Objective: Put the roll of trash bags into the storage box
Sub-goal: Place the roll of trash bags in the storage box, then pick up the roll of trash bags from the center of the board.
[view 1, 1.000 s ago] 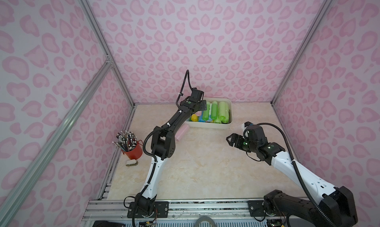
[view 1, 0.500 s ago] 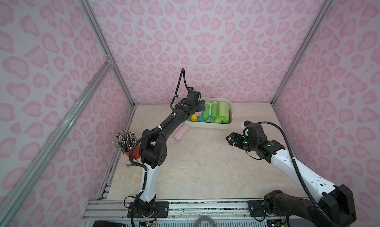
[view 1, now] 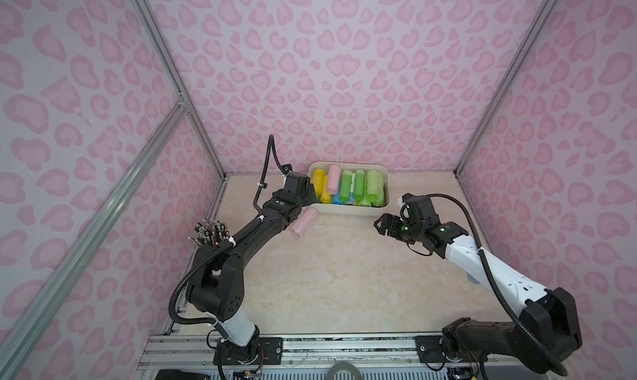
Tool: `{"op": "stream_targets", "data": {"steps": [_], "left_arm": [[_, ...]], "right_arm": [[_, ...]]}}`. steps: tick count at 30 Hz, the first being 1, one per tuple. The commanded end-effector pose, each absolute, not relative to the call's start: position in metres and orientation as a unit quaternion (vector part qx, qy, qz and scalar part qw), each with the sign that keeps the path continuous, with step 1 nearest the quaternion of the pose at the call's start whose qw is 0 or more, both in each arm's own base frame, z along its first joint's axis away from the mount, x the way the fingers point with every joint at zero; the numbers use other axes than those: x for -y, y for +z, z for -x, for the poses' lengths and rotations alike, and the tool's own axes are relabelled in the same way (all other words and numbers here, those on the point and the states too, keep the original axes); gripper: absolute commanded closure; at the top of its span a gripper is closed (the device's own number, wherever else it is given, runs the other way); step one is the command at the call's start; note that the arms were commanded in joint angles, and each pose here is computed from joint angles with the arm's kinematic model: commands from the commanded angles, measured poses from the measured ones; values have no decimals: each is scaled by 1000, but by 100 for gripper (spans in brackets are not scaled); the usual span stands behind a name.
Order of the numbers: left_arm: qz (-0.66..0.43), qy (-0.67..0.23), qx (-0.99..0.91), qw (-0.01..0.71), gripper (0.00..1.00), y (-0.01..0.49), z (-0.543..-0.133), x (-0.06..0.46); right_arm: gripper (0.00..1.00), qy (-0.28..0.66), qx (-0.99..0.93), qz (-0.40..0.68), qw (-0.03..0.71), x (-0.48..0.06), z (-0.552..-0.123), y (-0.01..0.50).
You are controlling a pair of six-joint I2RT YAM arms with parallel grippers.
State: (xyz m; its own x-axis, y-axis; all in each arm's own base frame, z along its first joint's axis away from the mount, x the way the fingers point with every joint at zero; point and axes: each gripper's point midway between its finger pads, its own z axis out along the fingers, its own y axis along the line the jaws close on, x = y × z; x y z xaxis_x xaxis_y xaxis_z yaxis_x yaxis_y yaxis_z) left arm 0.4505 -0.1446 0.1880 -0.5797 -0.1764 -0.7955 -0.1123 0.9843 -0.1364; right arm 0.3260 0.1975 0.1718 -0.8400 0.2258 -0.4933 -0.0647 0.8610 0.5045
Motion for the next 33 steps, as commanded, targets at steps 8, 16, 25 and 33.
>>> {"op": "stream_targets", "data": {"steps": [8, 16, 25, 33], "left_arm": [[101, -35, -914, 391, 0, 116, -398, 121], [86, -57, -930, 352, 0, 81, -389, 134], [60, -44, -939, 335, 0, 63, -396, 143], [56, -10, -940, 338, 0, 56, -409, 138]], "right_arm": [[10, 280, -925, -30, 256, -211, -329, 165], [10, 273, -925, -40, 259, -204, -323, 162], [10, 284, -920, -47, 265, -203, -319, 170], [10, 287, -919, -54, 263, -202, -316, 171]]}}
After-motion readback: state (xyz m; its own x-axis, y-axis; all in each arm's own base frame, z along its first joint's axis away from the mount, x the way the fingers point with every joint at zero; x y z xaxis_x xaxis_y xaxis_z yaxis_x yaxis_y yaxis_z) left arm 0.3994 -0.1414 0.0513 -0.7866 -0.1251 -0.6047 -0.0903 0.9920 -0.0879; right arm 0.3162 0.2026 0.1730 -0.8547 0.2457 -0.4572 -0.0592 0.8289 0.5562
